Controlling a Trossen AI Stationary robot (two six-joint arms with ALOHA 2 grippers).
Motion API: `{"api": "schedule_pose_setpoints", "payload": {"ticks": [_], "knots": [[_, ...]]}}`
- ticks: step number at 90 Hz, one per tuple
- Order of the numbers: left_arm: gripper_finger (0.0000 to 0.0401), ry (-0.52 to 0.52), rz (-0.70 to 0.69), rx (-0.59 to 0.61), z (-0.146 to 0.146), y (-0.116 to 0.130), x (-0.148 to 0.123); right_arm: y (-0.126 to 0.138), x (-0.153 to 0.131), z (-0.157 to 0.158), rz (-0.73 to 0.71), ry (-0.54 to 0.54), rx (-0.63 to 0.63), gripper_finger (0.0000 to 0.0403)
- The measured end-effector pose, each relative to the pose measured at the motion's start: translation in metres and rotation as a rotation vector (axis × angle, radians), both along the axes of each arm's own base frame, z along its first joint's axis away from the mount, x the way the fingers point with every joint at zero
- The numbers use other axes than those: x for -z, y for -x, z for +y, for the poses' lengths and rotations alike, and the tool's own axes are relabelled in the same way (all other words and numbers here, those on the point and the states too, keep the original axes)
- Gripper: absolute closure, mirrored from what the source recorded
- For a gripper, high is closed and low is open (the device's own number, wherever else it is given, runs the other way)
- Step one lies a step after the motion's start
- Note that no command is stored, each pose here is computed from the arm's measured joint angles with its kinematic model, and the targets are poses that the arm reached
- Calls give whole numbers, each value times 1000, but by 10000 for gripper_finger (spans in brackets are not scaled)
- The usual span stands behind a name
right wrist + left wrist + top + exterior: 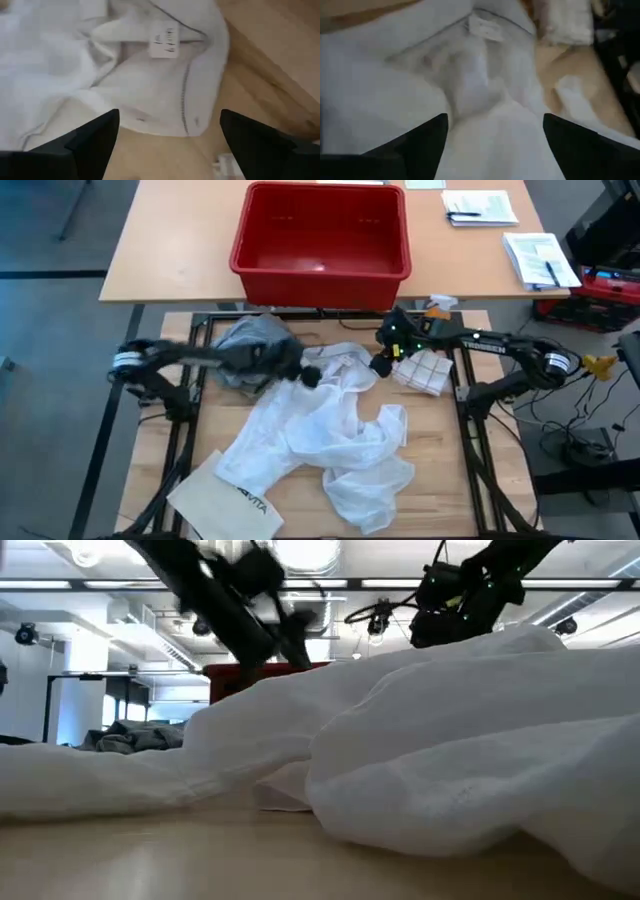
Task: Fold laundry
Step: Fold the white long sleeve shirt
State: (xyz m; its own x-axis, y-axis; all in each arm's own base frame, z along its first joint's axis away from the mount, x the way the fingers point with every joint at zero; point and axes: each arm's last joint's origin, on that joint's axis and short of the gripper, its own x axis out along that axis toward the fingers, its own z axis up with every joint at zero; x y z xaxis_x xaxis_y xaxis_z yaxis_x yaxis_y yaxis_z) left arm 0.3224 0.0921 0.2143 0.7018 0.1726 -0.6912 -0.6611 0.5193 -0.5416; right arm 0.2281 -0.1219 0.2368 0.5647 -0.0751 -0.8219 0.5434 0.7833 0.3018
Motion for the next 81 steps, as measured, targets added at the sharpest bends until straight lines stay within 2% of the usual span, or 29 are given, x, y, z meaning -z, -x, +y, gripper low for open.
{"api": "schedule_pose_setpoints", "payload": {"ticks": [14, 22, 29, 37, 51, 65, 81], "knots": [[141, -90, 11, 57, 60, -32, 0, 12, 7, 5, 36, 17, 7, 131], [166, -139, 52, 105, 83, -49, 1, 17, 14, 7, 40, 8, 23, 151], [189, -225, 78, 165, 97, -66, -4, 18, 21, 8, 48, -1, 41, 165], [213, -256, 129, 214, 105, -83, -6, 14, 26, 6, -5, 19, 52, 180], [251, -221, 169, 285, 109, -99, -2, 2, 42, -2, -32, 17, 83, 198], [282, -200, 156, 263, 109, -100, -5, -8, 63, -13, -7, 2, 138, 202], [305, -154, 209, 264, 106, -95, -3, -18, 89, -21, 20, -56, 182, 184]]}}
